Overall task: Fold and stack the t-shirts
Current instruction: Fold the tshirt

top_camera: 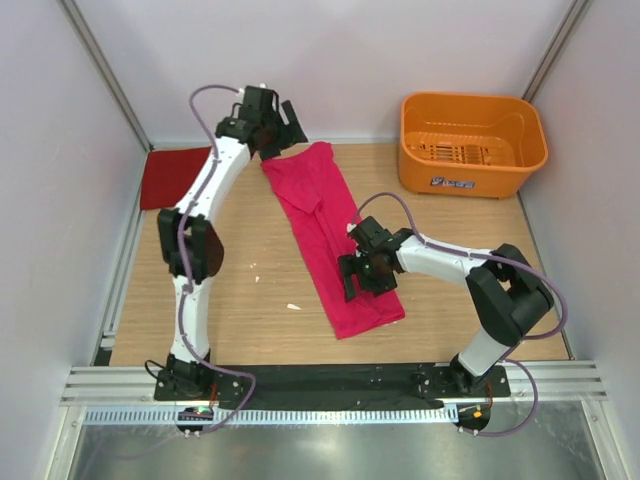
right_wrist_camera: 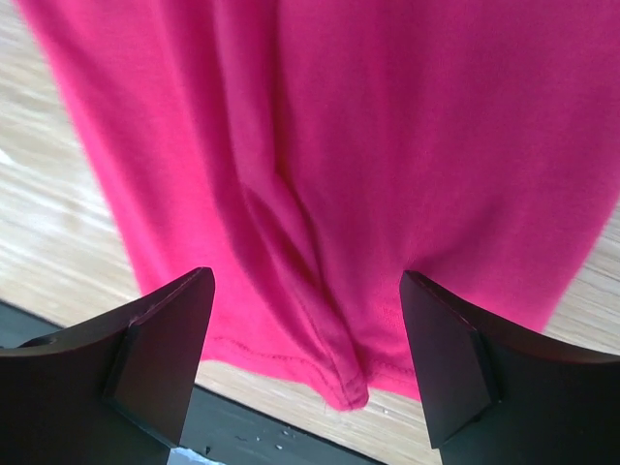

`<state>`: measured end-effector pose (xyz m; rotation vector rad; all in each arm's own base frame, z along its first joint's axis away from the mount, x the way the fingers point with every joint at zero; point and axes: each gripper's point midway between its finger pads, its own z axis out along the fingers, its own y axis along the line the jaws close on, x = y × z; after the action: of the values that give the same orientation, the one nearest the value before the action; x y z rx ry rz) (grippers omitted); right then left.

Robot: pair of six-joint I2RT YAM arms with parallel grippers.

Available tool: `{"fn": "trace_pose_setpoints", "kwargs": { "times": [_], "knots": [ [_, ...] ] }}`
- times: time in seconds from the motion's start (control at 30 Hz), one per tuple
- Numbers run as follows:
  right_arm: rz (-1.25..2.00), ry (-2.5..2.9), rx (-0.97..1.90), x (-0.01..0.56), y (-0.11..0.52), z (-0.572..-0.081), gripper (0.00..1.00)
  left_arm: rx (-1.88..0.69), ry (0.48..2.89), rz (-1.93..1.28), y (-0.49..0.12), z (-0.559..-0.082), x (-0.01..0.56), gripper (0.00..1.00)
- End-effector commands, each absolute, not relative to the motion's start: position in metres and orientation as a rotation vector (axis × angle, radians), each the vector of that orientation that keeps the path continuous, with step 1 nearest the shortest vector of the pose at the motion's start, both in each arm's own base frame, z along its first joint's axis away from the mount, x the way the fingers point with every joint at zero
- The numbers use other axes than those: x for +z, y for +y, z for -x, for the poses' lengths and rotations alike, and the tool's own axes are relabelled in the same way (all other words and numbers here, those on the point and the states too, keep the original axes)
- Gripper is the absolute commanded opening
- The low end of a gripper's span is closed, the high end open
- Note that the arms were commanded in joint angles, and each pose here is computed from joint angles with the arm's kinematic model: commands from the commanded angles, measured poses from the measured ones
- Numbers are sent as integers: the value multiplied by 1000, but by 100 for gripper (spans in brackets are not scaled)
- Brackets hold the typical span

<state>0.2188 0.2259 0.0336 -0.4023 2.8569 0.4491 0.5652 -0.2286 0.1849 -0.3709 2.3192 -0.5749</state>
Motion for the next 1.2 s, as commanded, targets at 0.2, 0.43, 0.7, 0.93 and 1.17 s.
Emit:
{"fn": "trace_pose_setpoints", "kwargs": {
  "times": [0.2,0.43,0.7,0.93,1.17],
  "knots": [
    [233,2884,308,0,237,-220,83,-433,2508,170,-193,-412,215,77],
    [156,2899,502,4,313,-184,84,-436,2605,315,-156,-302,160,76],
    [183,2823,633,54,341,-194,89,-580,2650,453,-148,-223,134,74],
    [228,2777,626,84,290,-189,88,-731,2782,507,-166,-176,92,64],
    [181,2857,777,56,241,-141,70,-825,2855,562,-192,-154,66,61]
  ]
}}
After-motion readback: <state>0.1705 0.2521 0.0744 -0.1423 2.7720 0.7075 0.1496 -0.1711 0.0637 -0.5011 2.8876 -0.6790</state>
